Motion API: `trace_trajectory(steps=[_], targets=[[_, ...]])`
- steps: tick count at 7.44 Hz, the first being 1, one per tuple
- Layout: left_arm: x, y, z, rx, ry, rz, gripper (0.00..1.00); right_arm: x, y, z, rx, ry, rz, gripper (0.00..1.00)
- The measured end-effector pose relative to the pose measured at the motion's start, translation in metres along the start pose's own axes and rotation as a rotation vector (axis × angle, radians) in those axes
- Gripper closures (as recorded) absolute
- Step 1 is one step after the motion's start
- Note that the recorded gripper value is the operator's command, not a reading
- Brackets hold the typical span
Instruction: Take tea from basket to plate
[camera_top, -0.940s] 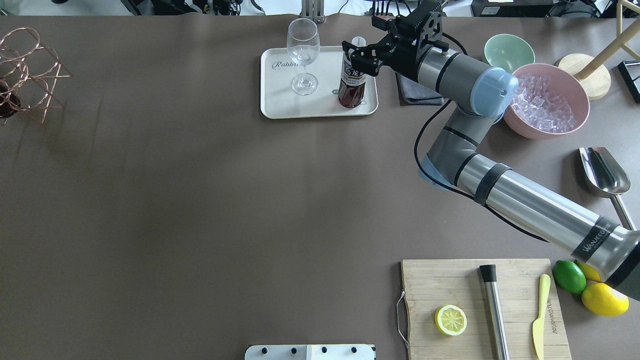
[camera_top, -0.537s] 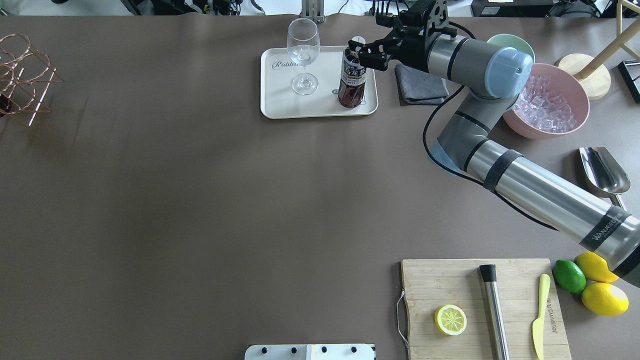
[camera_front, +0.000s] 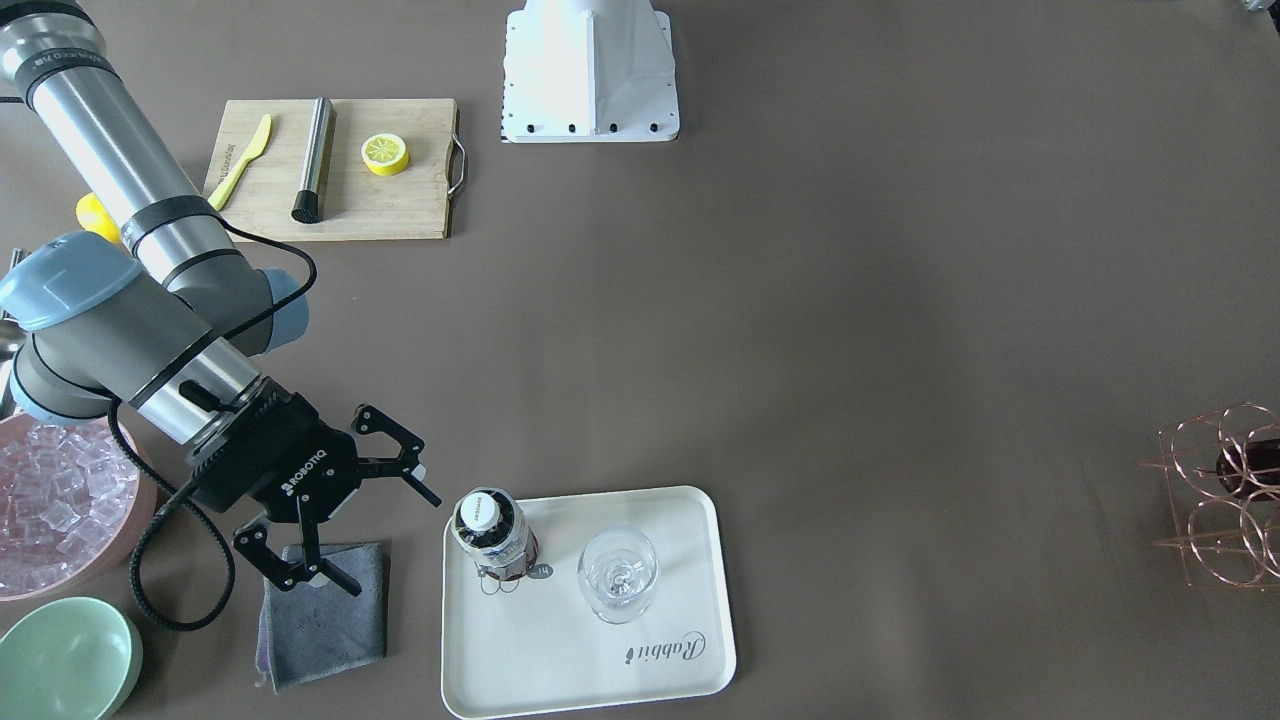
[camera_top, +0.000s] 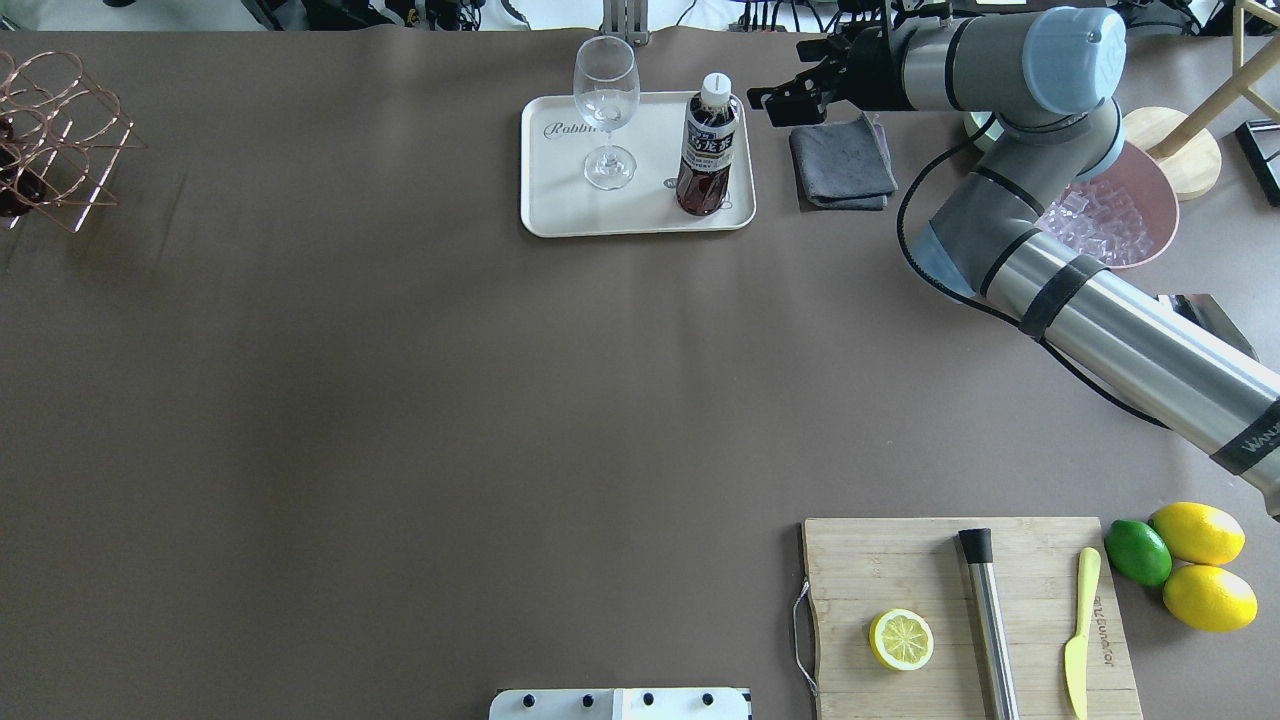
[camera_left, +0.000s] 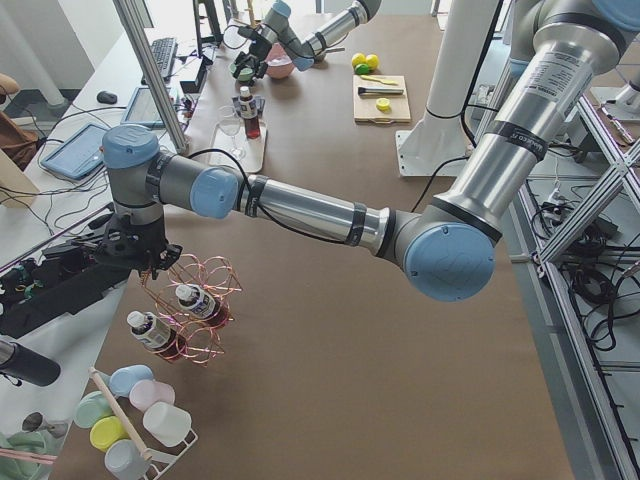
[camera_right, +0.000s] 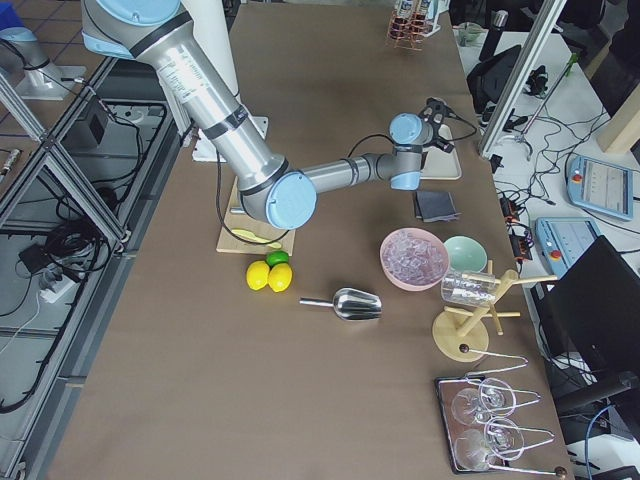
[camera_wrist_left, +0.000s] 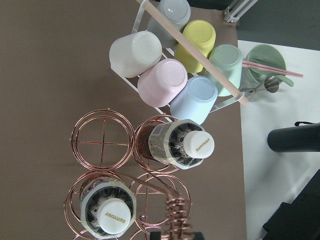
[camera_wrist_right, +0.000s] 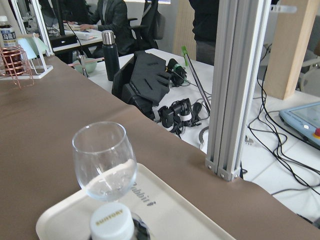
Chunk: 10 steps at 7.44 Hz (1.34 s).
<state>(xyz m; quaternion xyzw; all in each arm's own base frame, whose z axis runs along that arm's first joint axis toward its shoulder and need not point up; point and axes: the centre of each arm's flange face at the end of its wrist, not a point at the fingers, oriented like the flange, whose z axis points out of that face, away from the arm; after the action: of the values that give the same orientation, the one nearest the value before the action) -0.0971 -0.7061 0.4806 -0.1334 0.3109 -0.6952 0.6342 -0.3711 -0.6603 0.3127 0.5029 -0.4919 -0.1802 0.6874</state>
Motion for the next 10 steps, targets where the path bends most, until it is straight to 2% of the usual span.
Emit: trace_trajectory(steps=[2,3,5,7,8,9,10], targets=[[0.009,0.01,0.013,-0.004,0.011,0.023,1.0,0.04,0.011,-0.008,-0.195,0.059,0.056,0.0],[0.014,0.015,0.014,-0.005,0.015,0.016,1.0,0.062,0.018,-0.016,-0.293,0.087,0.11,0.0],[0.019,0.02,0.017,-0.009,0.025,-0.025,1.0,0.103,0.025,-0.039,-0.484,0.13,0.27,0.0],[0.018,0.021,0.02,-0.012,0.03,-0.082,1.0,0.134,0.047,-0.083,-0.671,0.183,0.417,0.0],[0.017,0.024,0.023,-0.015,0.03,-0.112,0.56,0.16,0.059,-0.114,-0.765,0.213,0.468,0.0],[0.017,0.027,0.025,-0.017,0.03,-0.136,0.02,0.184,0.073,-0.149,-0.836,0.236,0.512,0.0],[0.017,0.03,0.025,-0.019,0.032,-0.144,0.02,0.202,0.097,-0.19,-0.882,0.254,0.545,0.0]])
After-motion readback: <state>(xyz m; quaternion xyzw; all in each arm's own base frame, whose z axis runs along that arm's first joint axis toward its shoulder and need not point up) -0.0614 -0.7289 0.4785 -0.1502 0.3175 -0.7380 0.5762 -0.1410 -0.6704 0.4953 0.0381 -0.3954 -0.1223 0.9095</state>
